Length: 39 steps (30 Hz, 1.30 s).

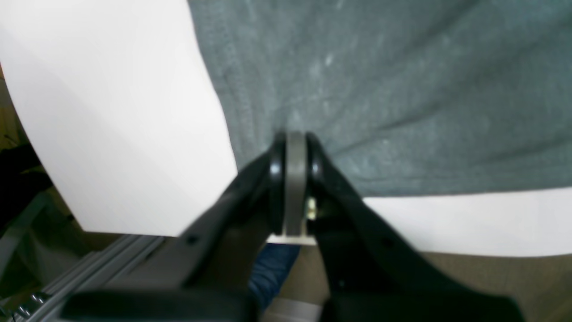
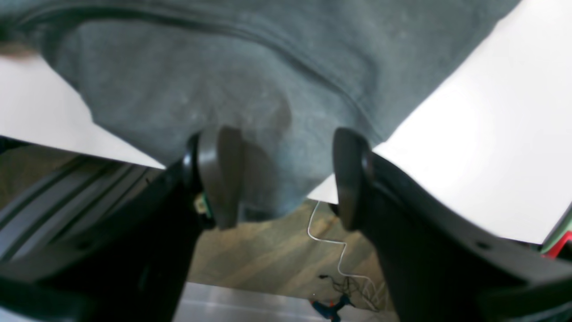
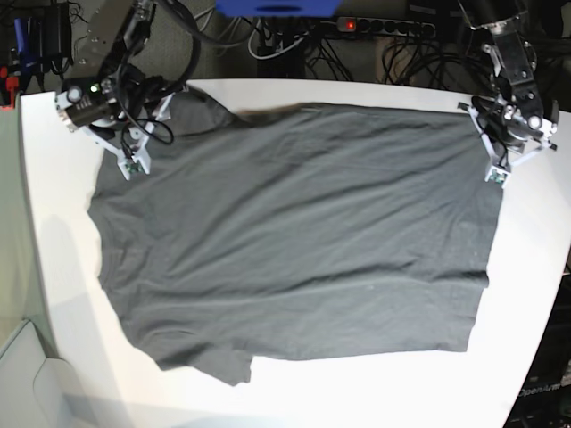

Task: Layout the t-shirt on the table in an organized manner, then fold the t-shirt properly
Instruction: 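Pull the shoulder corners outward with both grippers to straighten the shirt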

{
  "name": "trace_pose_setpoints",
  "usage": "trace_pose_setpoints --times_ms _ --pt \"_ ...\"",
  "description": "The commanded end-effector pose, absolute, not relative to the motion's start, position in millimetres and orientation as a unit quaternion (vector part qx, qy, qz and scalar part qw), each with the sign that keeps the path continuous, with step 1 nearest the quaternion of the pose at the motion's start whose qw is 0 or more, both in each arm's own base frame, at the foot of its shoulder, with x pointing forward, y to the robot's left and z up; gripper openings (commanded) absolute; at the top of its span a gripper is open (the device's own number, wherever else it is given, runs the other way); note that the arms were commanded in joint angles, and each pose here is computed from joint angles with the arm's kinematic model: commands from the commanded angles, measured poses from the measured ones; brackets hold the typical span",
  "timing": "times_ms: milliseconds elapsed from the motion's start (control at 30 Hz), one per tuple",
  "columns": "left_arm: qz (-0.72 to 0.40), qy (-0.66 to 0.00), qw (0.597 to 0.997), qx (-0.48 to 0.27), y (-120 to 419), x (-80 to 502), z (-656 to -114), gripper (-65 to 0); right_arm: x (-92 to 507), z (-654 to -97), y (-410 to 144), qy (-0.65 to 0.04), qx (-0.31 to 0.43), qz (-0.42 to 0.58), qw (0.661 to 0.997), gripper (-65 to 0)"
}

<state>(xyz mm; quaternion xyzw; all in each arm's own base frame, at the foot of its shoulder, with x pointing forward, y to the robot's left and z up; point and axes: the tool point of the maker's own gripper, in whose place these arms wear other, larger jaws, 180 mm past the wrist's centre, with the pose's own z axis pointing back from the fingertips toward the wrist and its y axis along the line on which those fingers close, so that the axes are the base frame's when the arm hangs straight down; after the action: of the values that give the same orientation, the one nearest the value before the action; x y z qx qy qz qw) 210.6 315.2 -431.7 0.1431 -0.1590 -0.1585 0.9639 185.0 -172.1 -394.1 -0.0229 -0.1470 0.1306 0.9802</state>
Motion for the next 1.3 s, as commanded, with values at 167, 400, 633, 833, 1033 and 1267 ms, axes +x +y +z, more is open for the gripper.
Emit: trace_pose_setpoints --times_ms 167,400,633,833,1033,1267 --pt "-0.159 -0.144 0.964 0.160 329 210 -427 -64.9 187 -392 -173 -0.153 -0.025 0.129 0.980 -31.4" --pt "-0.160 -0.148 0.962 0.163 329 212 -423 -64.9 178 -410 -180 -0.118 -0.020 0.135 0.984 -31.5" --pt "-0.160 -0.146 0.963 0.162 329 210 -425 -64.9 171 -409 -203 -0.110 -0.041 0.120 0.986 -31.5" --pt "-0.160 -0.142 0.964 0.159 325 207 -427 -64.9 175 -401 -231 -0.114 -0.071 0.108 0.985 -31.4" --pt "-0.160 -0.141 0.964 0.159 325 207 -428 -64.9 177 -397 -237 -0.119 -0.079 0.103 0.984 -31.3" --pt "-0.161 -0.146 0.963 0.158 324 210 -427 -64.9 185 -381 -226 -0.153 -0.080 0.099 0.980 -28.7"
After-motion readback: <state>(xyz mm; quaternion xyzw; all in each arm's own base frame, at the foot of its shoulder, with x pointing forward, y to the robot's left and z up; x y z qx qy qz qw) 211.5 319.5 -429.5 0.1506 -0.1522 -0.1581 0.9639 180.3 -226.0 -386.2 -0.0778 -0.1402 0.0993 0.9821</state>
